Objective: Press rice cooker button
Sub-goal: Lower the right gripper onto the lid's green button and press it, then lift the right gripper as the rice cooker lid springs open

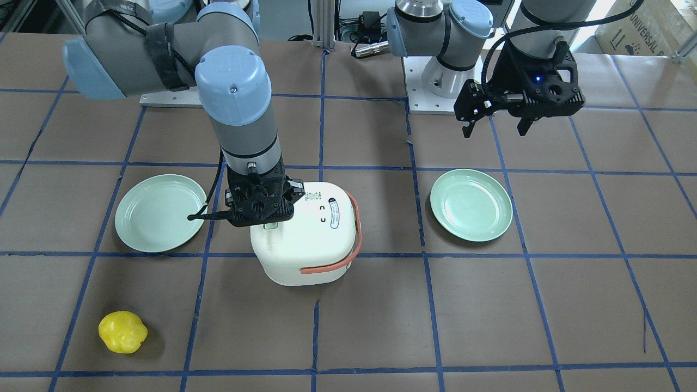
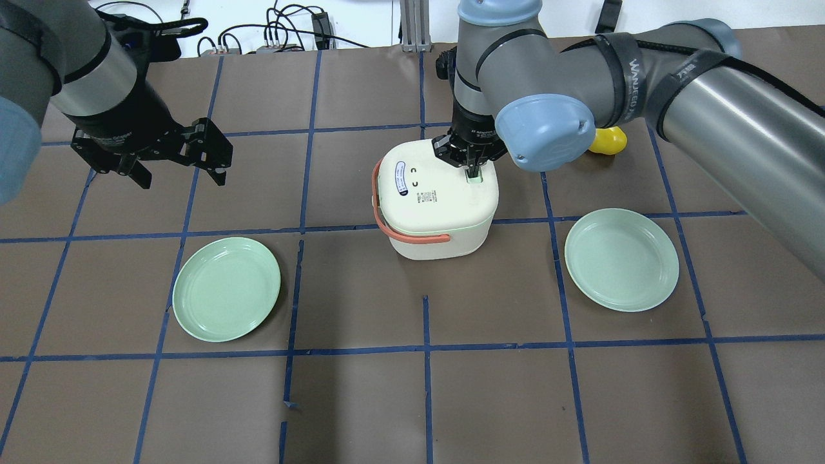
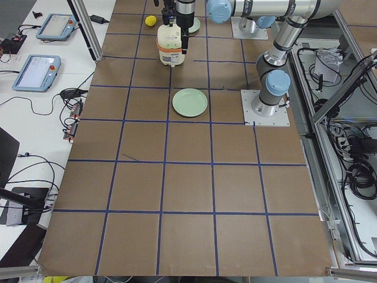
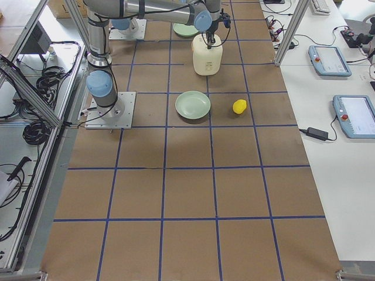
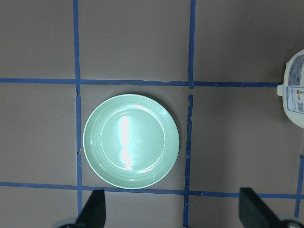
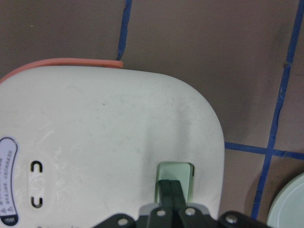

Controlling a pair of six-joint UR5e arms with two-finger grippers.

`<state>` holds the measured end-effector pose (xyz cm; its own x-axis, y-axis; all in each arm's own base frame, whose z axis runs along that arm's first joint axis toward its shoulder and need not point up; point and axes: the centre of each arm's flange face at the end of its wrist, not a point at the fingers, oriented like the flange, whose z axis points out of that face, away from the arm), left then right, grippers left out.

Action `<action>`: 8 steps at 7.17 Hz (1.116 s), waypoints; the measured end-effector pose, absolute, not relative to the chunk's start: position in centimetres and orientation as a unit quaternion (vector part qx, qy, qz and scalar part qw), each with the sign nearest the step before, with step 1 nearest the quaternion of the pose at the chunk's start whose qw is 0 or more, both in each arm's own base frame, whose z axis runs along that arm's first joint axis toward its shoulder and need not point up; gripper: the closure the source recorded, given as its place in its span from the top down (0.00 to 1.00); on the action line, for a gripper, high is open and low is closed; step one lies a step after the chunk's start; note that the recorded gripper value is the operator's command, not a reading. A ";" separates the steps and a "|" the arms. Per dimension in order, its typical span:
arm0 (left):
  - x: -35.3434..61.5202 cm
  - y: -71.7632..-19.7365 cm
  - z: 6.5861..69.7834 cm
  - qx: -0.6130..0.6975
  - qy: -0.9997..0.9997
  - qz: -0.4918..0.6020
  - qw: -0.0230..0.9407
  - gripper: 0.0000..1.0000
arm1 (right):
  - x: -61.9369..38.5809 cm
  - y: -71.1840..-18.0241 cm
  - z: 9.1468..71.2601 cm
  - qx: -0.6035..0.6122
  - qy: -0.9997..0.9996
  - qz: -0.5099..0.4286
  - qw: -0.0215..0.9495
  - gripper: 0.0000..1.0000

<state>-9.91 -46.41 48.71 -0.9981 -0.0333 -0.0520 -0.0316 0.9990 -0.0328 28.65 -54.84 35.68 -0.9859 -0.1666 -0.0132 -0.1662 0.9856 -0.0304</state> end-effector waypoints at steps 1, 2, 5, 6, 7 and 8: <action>-9.9 -46.4 48.7 -0.016 0.999 -0.016 0.026 1.00 | 28.7 -54.9 35.5 -0.084 0.996 -0.014 0.007 0.10; -9.9 -46.4 48.7 -0.016 0.999 -0.016 0.026 1.00 | 28.8 -54.9 35.5 -0.084 0.996 -0.013 0.007 0.10; -9.9 -46.4 48.7 -0.016 0.999 -0.016 0.026 1.00 | 28.8 -54.7 37.2 -0.084 0.996 -0.026 0.009 0.14; -9.9 -46.4 48.7 -0.016 0.999 -0.016 0.026 1.00 | 28.7 -54.2 38.7 -0.083 0.996 -0.029 0.009 0.26; -9.9 -46.4 48.7 -0.016 0.999 -0.016 0.026 1.00 | 28.5 -53.5 40.7 -0.083 0.996 -0.031 0.009 0.69; -9.9 -46.4 48.7 -0.016 0.999 -0.016 0.026 1.00 | 28.3 -52.8 43.1 -0.082 0.996 -0.036 0.009 1.00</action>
<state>-9.91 -46.41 48.71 -0.9981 -0.0333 -0.0520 -0.0316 0.9990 -0.0328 28.34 -52.80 43.12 -0.9864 -0.1642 -0.0115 -0.1629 0.9839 -0.0729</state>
